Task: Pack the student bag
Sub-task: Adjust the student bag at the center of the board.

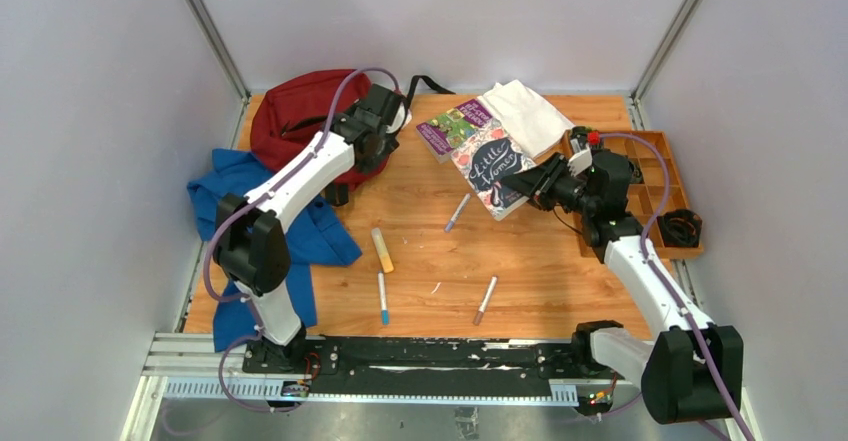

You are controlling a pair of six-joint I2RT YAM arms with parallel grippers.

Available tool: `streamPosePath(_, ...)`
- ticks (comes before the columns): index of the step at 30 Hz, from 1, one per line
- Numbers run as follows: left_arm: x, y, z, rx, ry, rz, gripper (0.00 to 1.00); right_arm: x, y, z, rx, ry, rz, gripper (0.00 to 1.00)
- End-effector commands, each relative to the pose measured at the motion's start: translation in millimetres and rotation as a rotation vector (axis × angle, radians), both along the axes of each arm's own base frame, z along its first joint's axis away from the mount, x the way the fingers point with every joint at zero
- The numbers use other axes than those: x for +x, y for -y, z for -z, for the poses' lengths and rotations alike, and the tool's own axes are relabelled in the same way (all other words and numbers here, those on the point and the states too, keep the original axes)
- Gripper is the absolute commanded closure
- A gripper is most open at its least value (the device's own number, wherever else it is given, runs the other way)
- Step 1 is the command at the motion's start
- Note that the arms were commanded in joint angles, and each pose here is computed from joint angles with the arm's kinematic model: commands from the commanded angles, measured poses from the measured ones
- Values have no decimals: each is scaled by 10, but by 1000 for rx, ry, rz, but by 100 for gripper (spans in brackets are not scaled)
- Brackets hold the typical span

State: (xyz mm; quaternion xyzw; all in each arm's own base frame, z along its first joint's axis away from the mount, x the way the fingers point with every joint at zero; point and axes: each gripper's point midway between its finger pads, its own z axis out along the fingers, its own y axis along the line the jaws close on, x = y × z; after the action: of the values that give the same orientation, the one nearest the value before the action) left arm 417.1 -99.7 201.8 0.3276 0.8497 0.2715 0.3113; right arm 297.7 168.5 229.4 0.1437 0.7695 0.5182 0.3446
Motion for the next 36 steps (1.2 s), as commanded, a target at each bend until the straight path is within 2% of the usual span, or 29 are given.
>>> streamPosePath(1, -10, -101, 106, 1, -99, 70, 16, 12, -39, -316, 63, 79, -36, 100)
streamPosePath(5, 68, -145, 245, -67, -123, 68, 16, 6, -49, -275, 70, 61, -40, 100)
streamPosePath(14, 12, -284, 720, -8, -240, 25, 21, 15, -30, -237, 61, 48, -23, 100)
streamPosePath(19, 118, -299, 762, -26, -214, -6, 44, 34, -33, -220, 61, 41, -24, 100)
streamPosePath(20, 143, -291, 755, -27, -210, -8, 53, 36, -34, -224, 62, 40, -24, 100)
streamPosePath(21, 169, -281, 734, -32, -201, -12, 68, 38, -34, -226, 62, 40, -24, 100)
streamPosePath(22, 199, -277, 703, -35, -188, -21, 92, 40, -34, -232, 63, 41, -24, 100)
streamPosePath(23, 235, -279, 651, -40, -168, -39, 100, 43, -35, -235, 63, 41, -24, 100)
streamPosePath(26, 291, -209, 353, -85, -91, -62, 100, 46, -34, -242, 62, 42, -23, 100)
streamPosePath(30, 347, 7, -442, -179, 105, -42, 100, 59, -28, -252, 60, 42, -20, 100)
streamPosePath(33, 373, 116, -1128, -308, 272, -51, 100, 65, -27, -267, 56, 46, -21, 100)
streamPosePath(36, 313, 298, -1600, -480, 365, -10, 100, 69, -20, -286, 49, 51, -17, 100)
